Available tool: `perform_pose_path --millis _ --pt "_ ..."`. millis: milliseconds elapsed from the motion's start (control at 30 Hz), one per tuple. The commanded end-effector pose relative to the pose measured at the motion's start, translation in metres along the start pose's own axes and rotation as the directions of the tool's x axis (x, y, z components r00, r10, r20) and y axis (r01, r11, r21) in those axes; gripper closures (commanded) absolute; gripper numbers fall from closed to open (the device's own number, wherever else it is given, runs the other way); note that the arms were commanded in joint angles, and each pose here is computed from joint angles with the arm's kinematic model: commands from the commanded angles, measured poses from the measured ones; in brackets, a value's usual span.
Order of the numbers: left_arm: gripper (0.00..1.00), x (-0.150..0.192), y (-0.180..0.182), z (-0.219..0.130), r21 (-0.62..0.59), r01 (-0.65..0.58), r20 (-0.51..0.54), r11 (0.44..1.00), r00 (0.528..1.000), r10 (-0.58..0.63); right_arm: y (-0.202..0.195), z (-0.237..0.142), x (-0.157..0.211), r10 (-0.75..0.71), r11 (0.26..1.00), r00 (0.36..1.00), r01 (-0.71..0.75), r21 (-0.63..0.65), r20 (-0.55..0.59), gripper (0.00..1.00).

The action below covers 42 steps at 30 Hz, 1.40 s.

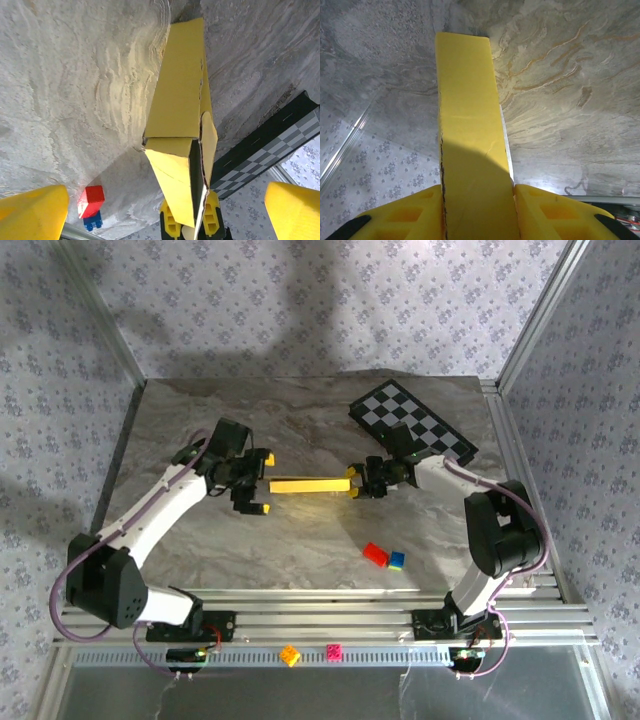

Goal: Fold the paper box

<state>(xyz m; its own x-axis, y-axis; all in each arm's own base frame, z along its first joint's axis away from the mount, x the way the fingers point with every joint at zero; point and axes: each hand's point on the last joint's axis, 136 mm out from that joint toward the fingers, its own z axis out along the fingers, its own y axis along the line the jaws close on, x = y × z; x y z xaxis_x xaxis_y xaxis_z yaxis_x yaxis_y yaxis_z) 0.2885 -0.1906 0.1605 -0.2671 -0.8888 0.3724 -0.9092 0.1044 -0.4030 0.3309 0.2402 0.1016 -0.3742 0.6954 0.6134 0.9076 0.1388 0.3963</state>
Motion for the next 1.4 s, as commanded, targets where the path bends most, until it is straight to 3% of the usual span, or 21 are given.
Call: perform_pose_path --millis 0,100,233,433,567,700,833,933,1000,1067,1167,1233,1300,1367 --pt "0.02 0.015 -0.022 0.015 0.046 0.017 -0.01 0.999 1.0 -0.016 0.001 0.001 0.0 0.042 0.999 0.999 -0.042 0.021 -0.004 0.61" --pt "0.07 0.022 -0.023 0.026 0.025 0.014 -0.007 1.0 1.0 -0.014 0.001 0.002 -0.001 0.048 0.999 0.999 -0.047 0.022 -0.008 0.61" --pt "0.2 0.016 -0.024 0.034 0.029 0.049 0.031 0.998 0.998 -0.05 0.002 0.002 -0.001 0.052 0.998 0.999 -0.052 0.021 -0.007 0.62" --pt "0.48 0.011 -0.02 0.038 -0.004 0.068 0.075 0.998 0.995 -0.067 0.003 0.001 -0.001 0.06 0.998 0.998 -0.06 0.015 -0.008 0.61" --pt "0.52 0.009 -0.017 0.039 -0.015 0.07 0.08 0.997 0.994 -0.068 0.004 0.001 -0.003 0.065 0.998 0.998 -0.065 0.013 -0.005 0.61" --pt "0.62 0.007 -0.016 0.04 -0.02 0.071 0.09 0.997 0.994 -0.069 0.003 0.001 -0.002 0.067 0.998 0.998 -0.067 0.015 -0.007 0.61" --pt "0.68 0.006 -0.017 0.037 -0.016 0.072 0.096 0.997 0.993 -0.07 0.003 -0.002 -0.002 0.06 0.998 0.998 -0.06 0.011 -0.002 0.53" --pt "0.7 0.004 -0.01 0.034 -0.048 0.076 0.108 0.996 0.992 -0.071 0.006 -0.005 -0.002 0.031 0.999 0.999 -0.031 0.008 0.006 0.41" --pt "0.71 0.003 -0.009 0.033 -0.054 0.078 0.111 0.995 0.991 -0.072 0.011 -0.013 -0.001 -0.031 0.999 0.999 0.031 0.007 0.029 0.31" --pt "0.73 0.001 -0.008 0.032 -0.06 0.083 0.112 0.995 0.991 -0.075 0.02 -0.026 -0.001 -0.125 0.992 0.99 0.124 0.01 0.07 0.27" --pt "0.73 -0.001 -0.008 0.029 -0.063 0.086 0.114 0.994 0.99 -0.079 0.045 -0.06 0.003 -0.345 0.937 0.923 0.349 0.006 0.171 0.25" --pt "0.73 -0.003 -0.008 0.027 -0.06 0.088 0.114 0.994 0.99 -0.081 0.06 -0.077 0.006 -0.496 0.86 0.834 0.511 0.003 0.24 0.25" --pt "0.73 -0.005 -0.009 0.024 -0.06 0.09 0.116 0.994 0.99 -0.083 0.075 -0.094 0.015 -0.675 0.706 0.672 0.708 0.005 0.304 0.26" --pt "0.73 -0.007 -0.01 0.022 -0.06 0.088 0.115 0.994 0.99 -0.081 0.088 -0.104 0.035 -0.823 0.476 0.447 0.879 -0.004 0.35 0.28"
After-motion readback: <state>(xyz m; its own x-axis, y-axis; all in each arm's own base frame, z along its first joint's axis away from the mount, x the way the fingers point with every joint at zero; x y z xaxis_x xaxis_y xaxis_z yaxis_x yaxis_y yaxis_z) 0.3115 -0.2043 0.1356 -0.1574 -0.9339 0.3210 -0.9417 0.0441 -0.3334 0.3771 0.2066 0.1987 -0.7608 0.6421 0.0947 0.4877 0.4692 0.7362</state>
